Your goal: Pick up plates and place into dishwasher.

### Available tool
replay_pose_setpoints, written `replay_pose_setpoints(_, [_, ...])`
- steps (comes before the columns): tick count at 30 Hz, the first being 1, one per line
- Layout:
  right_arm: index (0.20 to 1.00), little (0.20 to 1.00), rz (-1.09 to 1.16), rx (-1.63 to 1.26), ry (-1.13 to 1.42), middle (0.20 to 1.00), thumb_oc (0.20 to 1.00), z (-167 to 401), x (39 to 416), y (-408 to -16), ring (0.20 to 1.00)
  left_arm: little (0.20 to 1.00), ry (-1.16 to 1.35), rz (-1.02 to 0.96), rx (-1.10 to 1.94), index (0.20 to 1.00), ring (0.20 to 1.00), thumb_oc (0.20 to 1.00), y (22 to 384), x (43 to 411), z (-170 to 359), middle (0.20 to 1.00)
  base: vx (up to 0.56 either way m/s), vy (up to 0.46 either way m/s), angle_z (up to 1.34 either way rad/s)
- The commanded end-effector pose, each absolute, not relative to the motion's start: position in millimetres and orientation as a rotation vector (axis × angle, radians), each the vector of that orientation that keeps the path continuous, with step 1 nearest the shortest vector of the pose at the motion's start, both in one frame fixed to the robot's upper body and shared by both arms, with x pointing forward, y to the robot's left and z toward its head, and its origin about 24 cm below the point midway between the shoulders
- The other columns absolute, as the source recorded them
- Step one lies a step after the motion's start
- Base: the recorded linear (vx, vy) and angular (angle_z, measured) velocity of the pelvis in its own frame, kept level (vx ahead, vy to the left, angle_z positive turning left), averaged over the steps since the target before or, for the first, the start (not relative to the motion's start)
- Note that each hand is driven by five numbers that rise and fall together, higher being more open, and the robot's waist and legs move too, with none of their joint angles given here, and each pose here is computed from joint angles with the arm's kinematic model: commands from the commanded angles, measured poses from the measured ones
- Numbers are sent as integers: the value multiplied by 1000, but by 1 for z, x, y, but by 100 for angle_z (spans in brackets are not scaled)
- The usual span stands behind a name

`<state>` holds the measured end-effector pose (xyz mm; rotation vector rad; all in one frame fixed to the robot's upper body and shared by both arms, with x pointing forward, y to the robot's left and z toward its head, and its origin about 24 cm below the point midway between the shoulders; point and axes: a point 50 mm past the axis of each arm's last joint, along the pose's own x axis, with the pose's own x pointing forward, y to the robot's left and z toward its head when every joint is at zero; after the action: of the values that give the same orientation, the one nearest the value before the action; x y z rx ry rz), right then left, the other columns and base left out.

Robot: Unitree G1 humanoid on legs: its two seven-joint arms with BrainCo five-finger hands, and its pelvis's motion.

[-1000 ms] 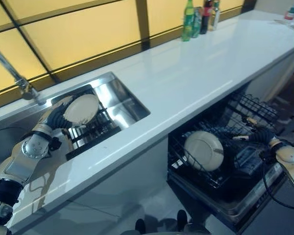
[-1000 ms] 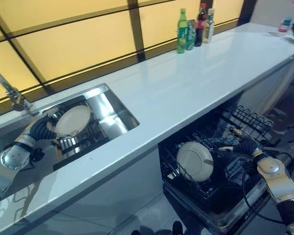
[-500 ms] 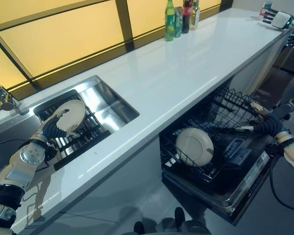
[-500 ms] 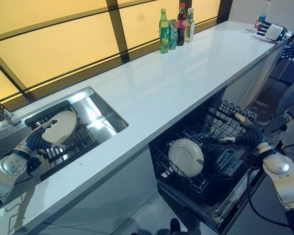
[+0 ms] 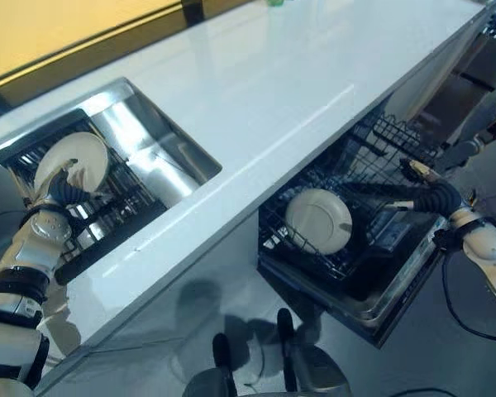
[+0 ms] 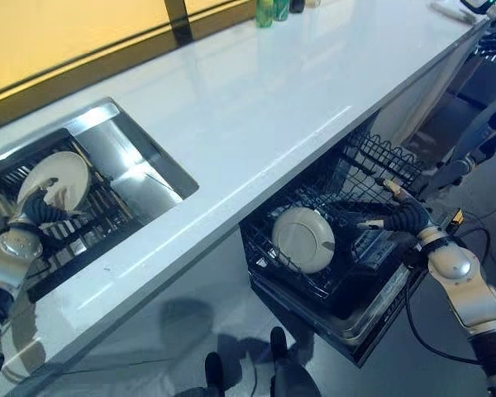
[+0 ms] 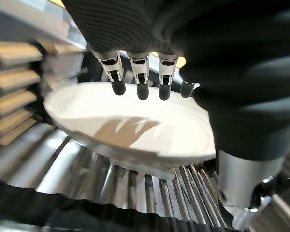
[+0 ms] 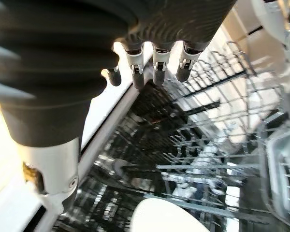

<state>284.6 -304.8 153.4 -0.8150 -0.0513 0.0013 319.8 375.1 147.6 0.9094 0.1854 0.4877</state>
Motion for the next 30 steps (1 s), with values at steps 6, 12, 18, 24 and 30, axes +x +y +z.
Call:
replay_pose_setpoints(6, [1000,1000,-56,-815,-305,1000,1000,218,307,-291,1000,1000,13,665,885,1000,1000,1000,380,338,225,1000,-111,32,-2])
replay_pose_setpoints(12, [1000,1000,-52,-813,-336,1000,1000,224,309,-289,1000,1000,42,717,871,1000,1000,1000,386,337,227,1000,-62,28,1])
replay_pose_setpoints(18, [1000,1000,-35,-819,-343,1000,1000,225,310,-288,1000,482,78,759,890,482,482,482,393,333,223,482,-20,7,-1])
replay_pose_setpoints(24, [1000,1000,-9,-836,-359,1000,1000,230,307,-286,1000,200,121,810,918,200,200,200,405,323,223,200,0,0,0])
replay_pose_setpoints(30, [1000,1000,30,-878,-377,1000,1000,235,304,-280,1000,200,122,805,895,200,200,200,410,318,223,200,-5,-3,-1])
